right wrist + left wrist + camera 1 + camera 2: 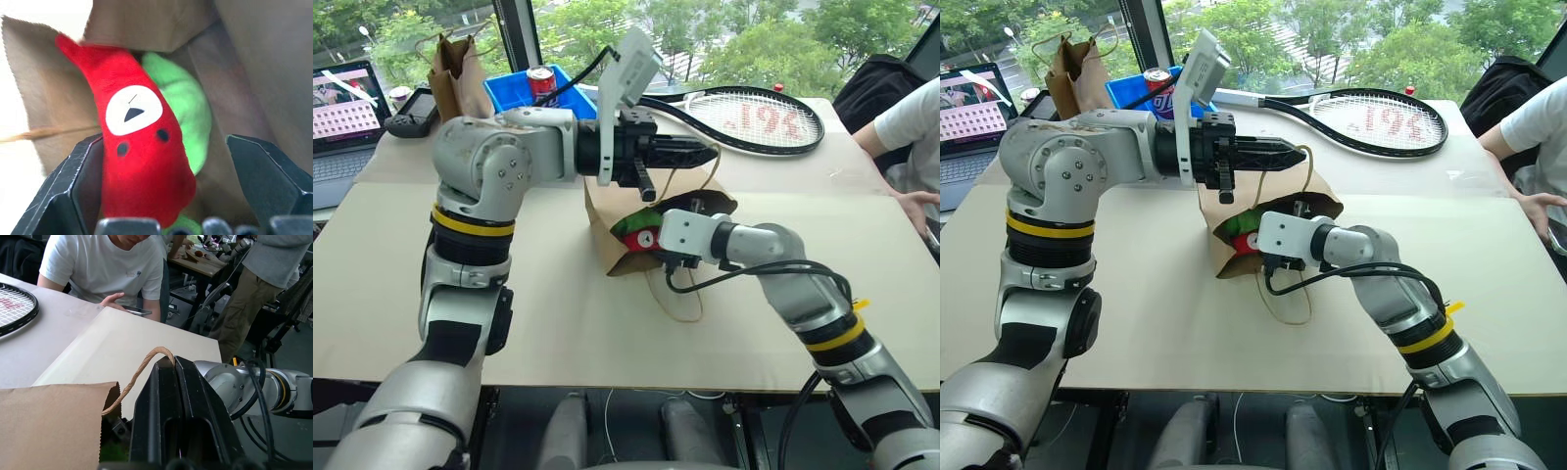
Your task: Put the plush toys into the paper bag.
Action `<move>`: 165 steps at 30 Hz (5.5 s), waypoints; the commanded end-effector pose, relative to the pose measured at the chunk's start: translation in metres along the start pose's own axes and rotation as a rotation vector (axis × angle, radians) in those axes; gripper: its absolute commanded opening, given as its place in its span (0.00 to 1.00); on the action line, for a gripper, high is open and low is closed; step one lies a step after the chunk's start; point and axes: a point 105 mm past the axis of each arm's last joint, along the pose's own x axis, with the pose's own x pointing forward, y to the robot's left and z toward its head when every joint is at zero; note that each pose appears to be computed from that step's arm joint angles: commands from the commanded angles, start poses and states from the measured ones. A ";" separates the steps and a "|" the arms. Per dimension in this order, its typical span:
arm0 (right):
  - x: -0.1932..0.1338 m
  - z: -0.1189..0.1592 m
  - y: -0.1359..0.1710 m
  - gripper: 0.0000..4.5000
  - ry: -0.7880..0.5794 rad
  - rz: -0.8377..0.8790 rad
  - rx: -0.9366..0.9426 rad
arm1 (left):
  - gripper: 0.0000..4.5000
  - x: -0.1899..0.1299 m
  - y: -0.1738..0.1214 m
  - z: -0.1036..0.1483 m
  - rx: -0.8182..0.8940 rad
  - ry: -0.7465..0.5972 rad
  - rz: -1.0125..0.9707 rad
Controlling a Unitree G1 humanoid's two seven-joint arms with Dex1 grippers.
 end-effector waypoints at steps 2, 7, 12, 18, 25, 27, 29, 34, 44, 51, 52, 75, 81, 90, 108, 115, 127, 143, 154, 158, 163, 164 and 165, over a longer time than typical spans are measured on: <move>-0.035 0.021 -0.004 0.93 -0.050 0.035 0.109 | 0.00 0.000 -0.005 0.010 0.043 -0.029 -0.012; -0.058 0.027 0.005 0.93 -0.052 0.097 0.252 | 0.00 0.002 -0.004 0.010 0.041 -0.031 -0.020; -0.092 -0.005 0.028 0.93 0.061 0.160 0.558 | 0.00 0.004 -0.004 0.010 0.043 -0.032 -0.026; -0.087 -0.011 0.066 0.93 0.005 0.196 0.516 | 0.00 0.005 -0.003 0.010 0.045 -0.029 -0.033; -0.064 -0.036 0.108 0.93 0.108 0.249 0.405 | 0.00 0.006 -0.004 0.012 0.050 -0.029 -0.039; -0.057 -0.045 0.111 0.88 0.132 0.214 0.381 | 0.00 0.006 -0.004 0.012 0.051 -0.028 -0.039; -0.054 -0.052 0.115 0.78 0.152 0.201 0.357 | 0.00 0.006 -0.004 0.012 0.052 -0.026 -0.037; -0.055 -0.054 0.115 0.38 0.132 0.195 0.355 | 0.00 0.004 -0.003 0.013 0.052 -0.025 -0.029; -0.092 0.003 0.040 0.01 -0.163 0.176 0.455 | 0.00 -0.001 0.001 0.018 0.056 -0.043 0.017; -0.107 0.046 -0.027 0.01 -0.248 0.089 0.236 | 0.00 -0.013 0.017 0.034 0.093 -0.109 0.119; -0.107 0.050 -0.033 0.01 -0.253 0.080 0.212 | 0.00 -0.015 0.020 0.036 0.103 -0.114 0.135; -0.138 0.071 -0.086 0.01 -0.202 -0.009 -0.035 | 0.00 -0.053 0.028 0.048 0.133 -0.106 0.248; -0.131 0.070 -0.070 0.01 -0.230 0.063 0.023 | 0.00 -0.050 0.035 0.022 0.088 -0.056 0.262; -0.129 0.066 -0.060 0.01 -0.224 0.093 0.134 | 0.00 -0.051 0.036 0.008 0.090 -0.009 0.263; -0.198 0.076 -0.101 0.87 -0.407 -0.053 0.482 | 1.00 -0.126 0.020 0.013 0.298 -0.057 0.195; -0.202 0.011 -0.062 0.87 -0.184 -0.065 0.714 | 1.00 -0.151 0.007 -0.054 0.253 0.020 0.153; -0.114 -0.017 0.015 0.12 -0.087 -0.033 0.680 | 1.00 -0.105 -0.026 -0.126 0.103 -0.002 0.145; -0.050 0.004 0.044 0.01 -0.186 -0.059 0.542 | 1.00 -0.050 -0.028 -0.131 0.077 -0.078 0.163; -0.039 0.004 0.049 0.00 -0.223 -0.104 0.558 | 0.76 -0.044 -0.013 -0.142 0.050 -0.027 0.234; -0.040 0.001 0.050 0.00 -0.219 -0.118 0.572 | 0.43 -0.043 -0.010 -0.145 0.038 -0.011 0.248; -0.055 -0.009 0.050 0.00 -0.199 -0.124 0.610 | 0.05 -0.047 -0.006 -0.141 0.052 0.014 0.242; -0.062 -0.013 0.051 0.00 -0.183 -0.113 0.615 | 0.00 -0.051 -0.004 -0.139 0.069 0.024 0.236; -0.069 -0.017 0.052 0.00 -0.172 -0.099 0.619 | 0.00 -0.055 -0.003 -0.137 0.087 0.035 0.225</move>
